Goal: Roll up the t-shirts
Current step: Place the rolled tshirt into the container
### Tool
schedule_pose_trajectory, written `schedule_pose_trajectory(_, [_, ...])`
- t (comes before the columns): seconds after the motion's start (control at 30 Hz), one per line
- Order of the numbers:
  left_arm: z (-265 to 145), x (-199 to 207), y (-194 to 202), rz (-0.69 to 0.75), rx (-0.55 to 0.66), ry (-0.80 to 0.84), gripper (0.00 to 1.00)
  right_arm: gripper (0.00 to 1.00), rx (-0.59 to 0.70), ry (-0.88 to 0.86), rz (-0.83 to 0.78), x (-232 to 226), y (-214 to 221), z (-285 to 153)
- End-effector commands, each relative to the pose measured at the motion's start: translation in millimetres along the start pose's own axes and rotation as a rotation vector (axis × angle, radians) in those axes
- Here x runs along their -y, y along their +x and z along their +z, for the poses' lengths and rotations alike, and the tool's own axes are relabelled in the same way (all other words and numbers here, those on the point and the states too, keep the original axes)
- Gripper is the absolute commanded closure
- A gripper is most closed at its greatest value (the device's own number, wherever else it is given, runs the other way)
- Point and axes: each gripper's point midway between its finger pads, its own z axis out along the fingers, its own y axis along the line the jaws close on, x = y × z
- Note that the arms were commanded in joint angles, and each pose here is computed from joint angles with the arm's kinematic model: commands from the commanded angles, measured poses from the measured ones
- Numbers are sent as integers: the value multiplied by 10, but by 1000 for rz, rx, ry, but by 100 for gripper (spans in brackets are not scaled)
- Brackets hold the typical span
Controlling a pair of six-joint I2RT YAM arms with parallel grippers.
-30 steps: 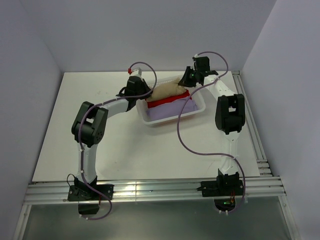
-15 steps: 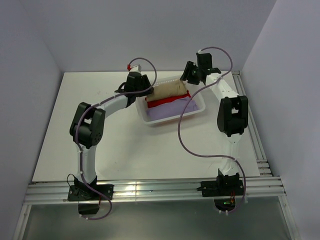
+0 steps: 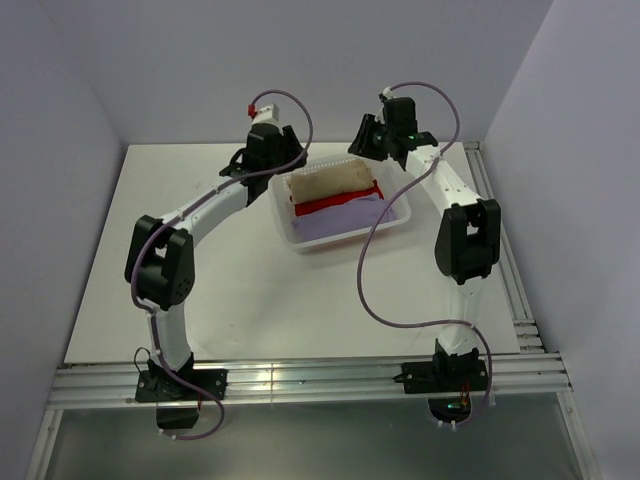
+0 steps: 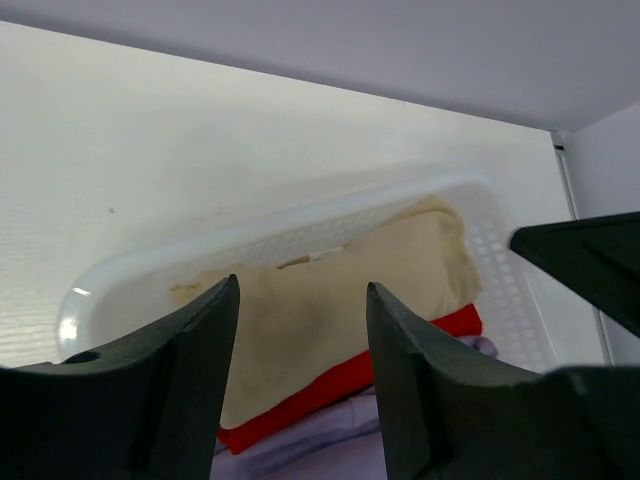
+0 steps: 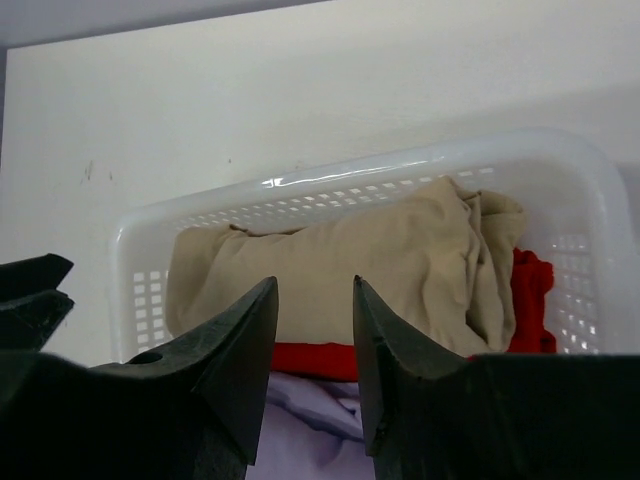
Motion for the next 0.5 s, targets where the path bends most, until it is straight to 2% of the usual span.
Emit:
schedule_pose_trajectory(0.0, [-1, 370, 29, 28, -19, 97, 44, 57, 12, -40, -2, -76, -3, 105])
schedule_pose_trajectory(0.23, [284, 480, 436, 10, -101, 193, 54, 70, -53, 9, 19, 171, 232, 461])
schedule_pose_trajectory(0.47, [636, 145, 940, 20, -196, 94, 56, 75, -102, 98, 46, 468, 538, 675])
